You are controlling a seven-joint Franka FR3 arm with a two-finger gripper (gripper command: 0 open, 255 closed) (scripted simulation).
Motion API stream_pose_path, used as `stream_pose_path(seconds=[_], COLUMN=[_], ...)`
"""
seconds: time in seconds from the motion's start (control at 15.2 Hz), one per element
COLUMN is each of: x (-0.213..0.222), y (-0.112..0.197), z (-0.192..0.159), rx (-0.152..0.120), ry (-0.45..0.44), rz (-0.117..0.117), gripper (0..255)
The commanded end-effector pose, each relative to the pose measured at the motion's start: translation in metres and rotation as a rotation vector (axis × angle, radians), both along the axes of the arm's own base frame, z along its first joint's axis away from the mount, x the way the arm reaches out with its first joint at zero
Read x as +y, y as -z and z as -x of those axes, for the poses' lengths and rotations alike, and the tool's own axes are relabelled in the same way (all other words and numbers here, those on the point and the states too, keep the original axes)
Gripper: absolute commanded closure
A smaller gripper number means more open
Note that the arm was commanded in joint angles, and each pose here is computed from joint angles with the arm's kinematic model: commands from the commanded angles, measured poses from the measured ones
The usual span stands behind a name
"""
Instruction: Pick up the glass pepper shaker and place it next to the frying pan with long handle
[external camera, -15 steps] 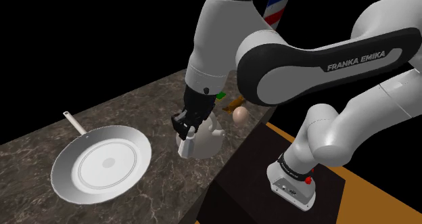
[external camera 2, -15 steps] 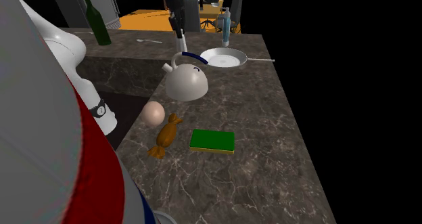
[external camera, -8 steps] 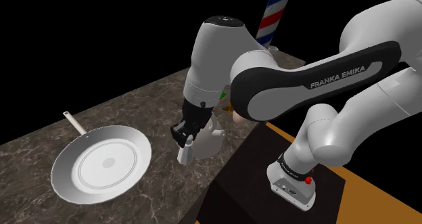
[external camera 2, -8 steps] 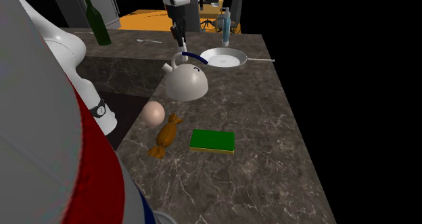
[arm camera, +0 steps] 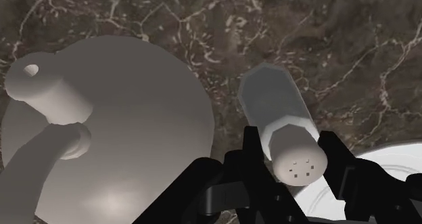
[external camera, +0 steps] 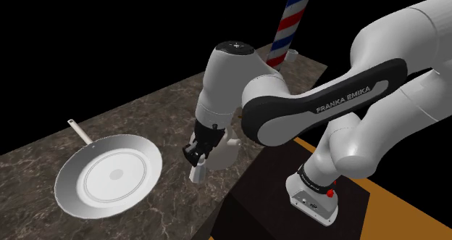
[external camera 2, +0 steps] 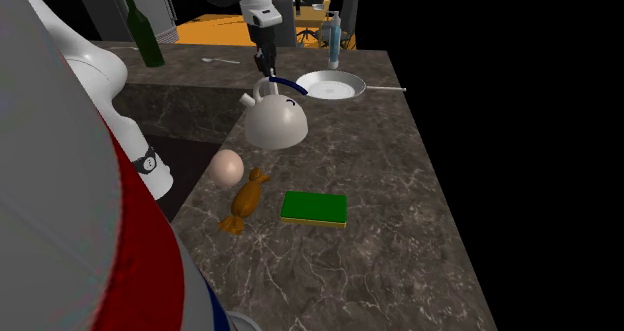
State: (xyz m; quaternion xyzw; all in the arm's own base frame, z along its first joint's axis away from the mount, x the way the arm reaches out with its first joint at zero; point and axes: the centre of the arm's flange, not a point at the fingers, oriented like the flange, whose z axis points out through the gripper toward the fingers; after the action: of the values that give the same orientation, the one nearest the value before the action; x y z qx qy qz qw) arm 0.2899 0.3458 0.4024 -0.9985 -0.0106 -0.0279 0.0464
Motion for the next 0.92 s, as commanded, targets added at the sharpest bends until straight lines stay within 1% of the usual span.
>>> stream_pose_path(seconds=[0.0,0.2,0.73,0.79,0.86], x=[0.0,0.0,0.0,0.0,0.0], y=[0.011,0.029,0.029,0.029,0.029], z=[-0.001,-0.001,-0.001,0.0,0.0], rx=[0.0,0.0,0.0,0.0,0.0], ry=[0.0,0.0,0.0,0.0,0.0], rz=[0.0,0.0,0.0,0.0,0.0], gripper=[255,255,255,0,0])
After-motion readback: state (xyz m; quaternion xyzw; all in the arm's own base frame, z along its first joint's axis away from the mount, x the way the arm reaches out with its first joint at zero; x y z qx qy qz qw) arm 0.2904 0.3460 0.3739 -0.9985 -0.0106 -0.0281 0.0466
